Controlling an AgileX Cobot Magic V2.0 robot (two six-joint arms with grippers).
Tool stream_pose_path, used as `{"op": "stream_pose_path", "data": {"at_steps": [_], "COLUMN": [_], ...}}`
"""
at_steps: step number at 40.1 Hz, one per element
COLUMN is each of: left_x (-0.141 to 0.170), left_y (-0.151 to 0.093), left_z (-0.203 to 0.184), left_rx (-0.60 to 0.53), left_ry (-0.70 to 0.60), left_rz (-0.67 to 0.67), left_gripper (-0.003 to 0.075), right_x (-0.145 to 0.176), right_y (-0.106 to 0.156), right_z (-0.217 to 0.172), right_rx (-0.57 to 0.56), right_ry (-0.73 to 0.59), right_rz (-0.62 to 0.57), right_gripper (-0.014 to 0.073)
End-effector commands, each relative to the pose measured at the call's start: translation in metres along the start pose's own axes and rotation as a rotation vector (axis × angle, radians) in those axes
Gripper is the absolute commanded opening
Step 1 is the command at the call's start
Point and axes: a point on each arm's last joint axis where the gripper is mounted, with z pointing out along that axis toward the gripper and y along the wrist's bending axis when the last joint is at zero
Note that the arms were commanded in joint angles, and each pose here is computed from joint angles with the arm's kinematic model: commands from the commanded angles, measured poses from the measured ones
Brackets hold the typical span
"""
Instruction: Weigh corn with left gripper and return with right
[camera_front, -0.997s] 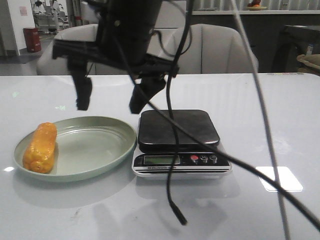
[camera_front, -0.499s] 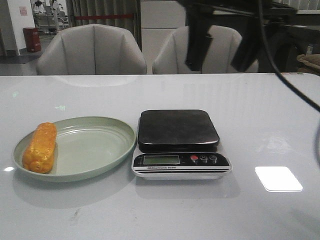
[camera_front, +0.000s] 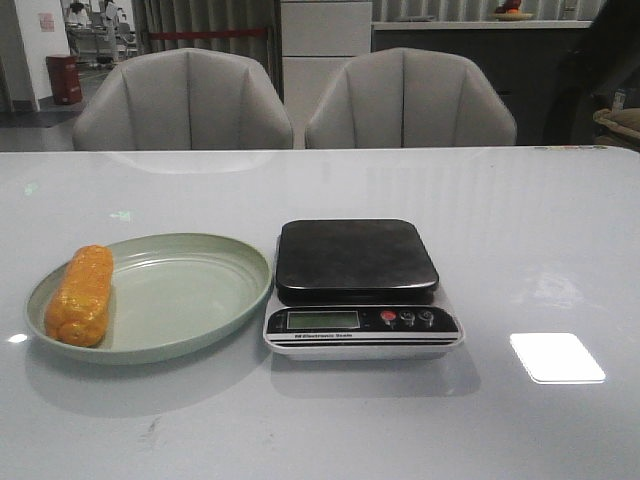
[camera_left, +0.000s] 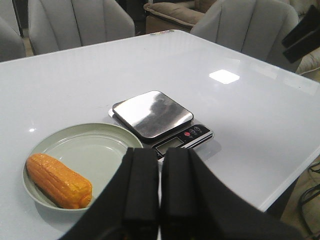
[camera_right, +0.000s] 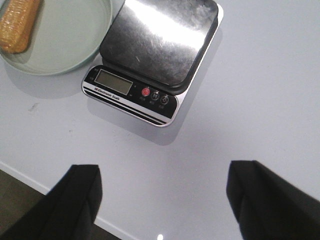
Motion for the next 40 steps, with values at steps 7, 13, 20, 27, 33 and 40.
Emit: {"op": "stream_pose_path", "data": {"at_steps": [7, 13, 20, 27, 33, 40], "left_x": [-0.015, -0.015, -0.015, -0.015, -0.015, -0.015], "left_y": [-0.001, -0.001, -0.001, -0.001, -0.001, -0.001], "left_z": [-0.003, -0.003, -0.003, -0.003, -0.003, -0.003], "left_rx": [0.011, 0.011, 0.011, 0.011, 0.011, 0.011], "left_ry": [-0.093, -0.093, -0.093, -0.093, -0.093, -0.093], "left_rz": [-0.004, -0.004, -0.004, -0.004, -0.004, -0.004], "left_gripper": [0.0114, 0.0114, 0.0114, 0.0114, 0.0114, 0.0114], "right_x": [0.044, 0.079, 0.111, 0.125, 0.127, 0.126], "right_y": [0.0, -0.005, -0.009, -0.013, -0.014, -0.014], "right_z": [-0.045, -0.05, -0.053, -0.045, -0.042, -0.043], "right_rx": [0.021, 0.052, 0.07, 0.084, 0.087, 0.087], "right_ry": [-0.353, -0.484, -0.675, -0.798, -0.806, -0.811], "right_rz": [-0.042, -0.078, -0.104, -0.101, -0.1, -0.1], "right_gripper": [0.0615, 0.0615, 0.0615, 0.0615, 0.0479, 0.0182]}}
